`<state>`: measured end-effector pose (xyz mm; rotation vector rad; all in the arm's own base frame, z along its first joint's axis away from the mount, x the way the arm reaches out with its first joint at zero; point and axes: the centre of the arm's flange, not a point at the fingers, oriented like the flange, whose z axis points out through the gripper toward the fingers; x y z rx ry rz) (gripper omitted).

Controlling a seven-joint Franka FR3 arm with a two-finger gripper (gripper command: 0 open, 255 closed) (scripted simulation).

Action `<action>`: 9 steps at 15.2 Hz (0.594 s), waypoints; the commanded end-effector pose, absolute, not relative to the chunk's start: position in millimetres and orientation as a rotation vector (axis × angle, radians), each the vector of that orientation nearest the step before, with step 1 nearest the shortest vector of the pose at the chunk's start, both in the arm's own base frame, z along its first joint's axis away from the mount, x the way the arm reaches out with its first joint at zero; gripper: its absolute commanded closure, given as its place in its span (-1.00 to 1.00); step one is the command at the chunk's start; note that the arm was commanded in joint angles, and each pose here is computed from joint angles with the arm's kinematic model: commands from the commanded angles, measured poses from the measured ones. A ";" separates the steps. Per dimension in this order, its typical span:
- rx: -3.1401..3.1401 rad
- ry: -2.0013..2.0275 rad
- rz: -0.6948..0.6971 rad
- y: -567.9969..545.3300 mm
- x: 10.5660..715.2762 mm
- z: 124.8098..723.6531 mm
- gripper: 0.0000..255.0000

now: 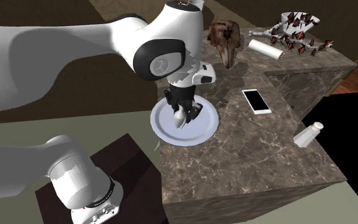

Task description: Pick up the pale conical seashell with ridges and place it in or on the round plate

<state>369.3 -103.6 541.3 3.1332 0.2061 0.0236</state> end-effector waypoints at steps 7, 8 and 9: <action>3.134 0.205 0.023 -61.2 414.5 525.2 1.00; 3.134 0.205 0.023 -61.2 414.5 520.0 1.00; 3.134 0.205 0.023 -61.2 414.5 514.7 1.00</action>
